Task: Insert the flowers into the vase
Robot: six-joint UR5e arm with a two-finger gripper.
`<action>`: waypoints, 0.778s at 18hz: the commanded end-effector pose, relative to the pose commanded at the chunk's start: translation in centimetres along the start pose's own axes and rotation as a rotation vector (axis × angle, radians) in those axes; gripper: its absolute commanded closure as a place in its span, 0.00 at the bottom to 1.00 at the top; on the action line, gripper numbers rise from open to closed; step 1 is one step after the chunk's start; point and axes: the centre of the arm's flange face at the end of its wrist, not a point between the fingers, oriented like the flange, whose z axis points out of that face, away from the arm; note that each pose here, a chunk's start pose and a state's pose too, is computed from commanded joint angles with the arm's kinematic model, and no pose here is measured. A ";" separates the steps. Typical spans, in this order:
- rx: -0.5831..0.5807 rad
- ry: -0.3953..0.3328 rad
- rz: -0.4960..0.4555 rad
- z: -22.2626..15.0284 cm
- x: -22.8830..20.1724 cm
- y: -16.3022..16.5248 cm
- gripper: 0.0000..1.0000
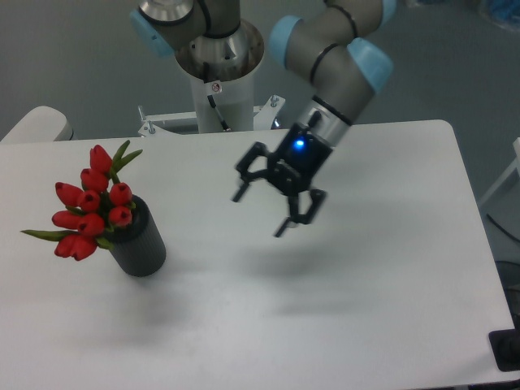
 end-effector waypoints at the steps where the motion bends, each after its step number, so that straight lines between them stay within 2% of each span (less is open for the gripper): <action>1: -0.050 -0.011 0.001 -0.1 -0.5 0.5 0.00; 5: -0.246 -0.041 0.048 -0.4 -2.2 1.7 0.00; 9: -0.373 -0.026 0.118 0.4 -3.3 3.1 0.00; 12: -0.445 -0.029 0.182 0.3 -4.0 1.9 0.00; 14: -0.512 0.010 0.208 1.0 -4.5 0.3 0.00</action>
